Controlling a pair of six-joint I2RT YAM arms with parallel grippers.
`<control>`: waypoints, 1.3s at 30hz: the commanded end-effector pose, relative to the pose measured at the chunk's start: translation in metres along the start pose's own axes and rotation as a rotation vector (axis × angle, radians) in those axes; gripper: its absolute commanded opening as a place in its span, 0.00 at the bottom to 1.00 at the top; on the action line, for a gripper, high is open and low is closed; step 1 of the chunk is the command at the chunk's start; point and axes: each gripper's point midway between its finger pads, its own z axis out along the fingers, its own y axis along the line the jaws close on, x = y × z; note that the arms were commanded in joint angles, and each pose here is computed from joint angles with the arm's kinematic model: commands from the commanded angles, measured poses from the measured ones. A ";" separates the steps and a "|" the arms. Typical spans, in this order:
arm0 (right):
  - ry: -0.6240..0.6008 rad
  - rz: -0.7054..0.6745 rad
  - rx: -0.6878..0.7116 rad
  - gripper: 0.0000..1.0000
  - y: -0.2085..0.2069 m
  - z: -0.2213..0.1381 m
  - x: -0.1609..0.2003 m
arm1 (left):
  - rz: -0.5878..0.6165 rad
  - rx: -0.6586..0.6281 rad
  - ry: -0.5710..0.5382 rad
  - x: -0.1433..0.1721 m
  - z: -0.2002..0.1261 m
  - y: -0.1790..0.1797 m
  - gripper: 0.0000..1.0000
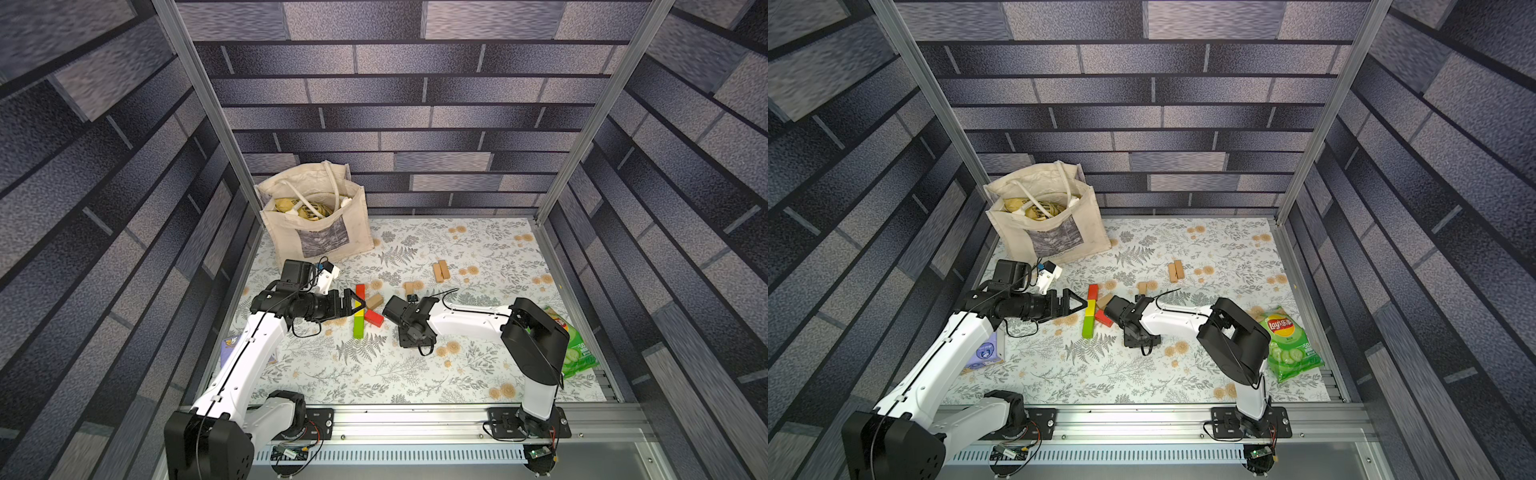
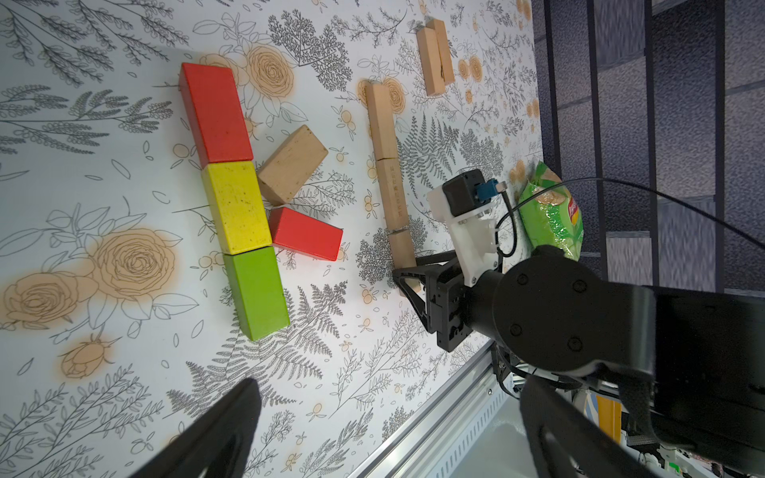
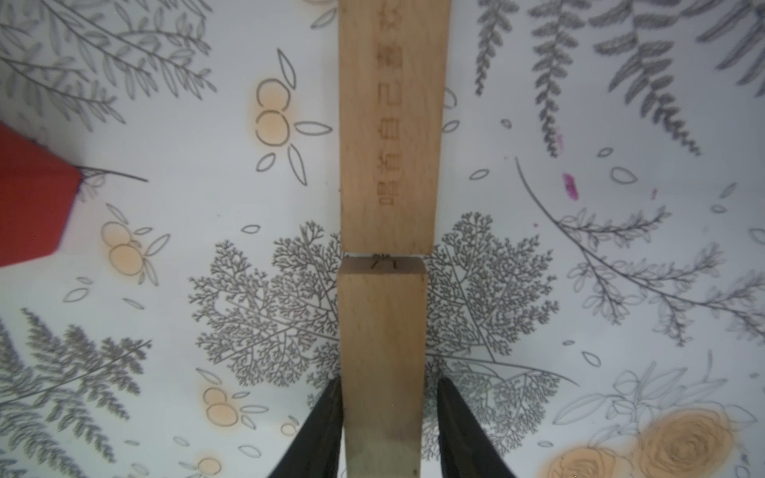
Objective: Assemble the letter k with building blocks
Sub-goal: Assemble the building block at the center of the board.
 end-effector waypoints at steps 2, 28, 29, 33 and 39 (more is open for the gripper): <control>-0.008 -0.011 0.036 0.35 -0.008 0.002 -0.001 | 0.011 -0.012 -0.006 0.003 -0.004 0.001 1.00; -0.038 -0.035 0.008 0.36 -0.001 -0.004 -0.009 | 0.008 -0.016 -0.005 0.003 -0.004 0.002 1.00; -0.042 -0.035 0.008 0.38 -0.001 -0.004 -0.009 | 0.009 -0.015 -0.005 0.003 -0.004 0.002 1.00; -0.046 -0.033 0.007 0.44 -0.002 -0.005 -0.010 | 0.009 -0.016 -0.005 0.003 -0.004 0.002 1.00; -0.066 -0.037 -0.010 0.40 0.002 -0.009 -0.012 | 0.009 -0.016 -0.004 0.003 -0.004 0.002 1.00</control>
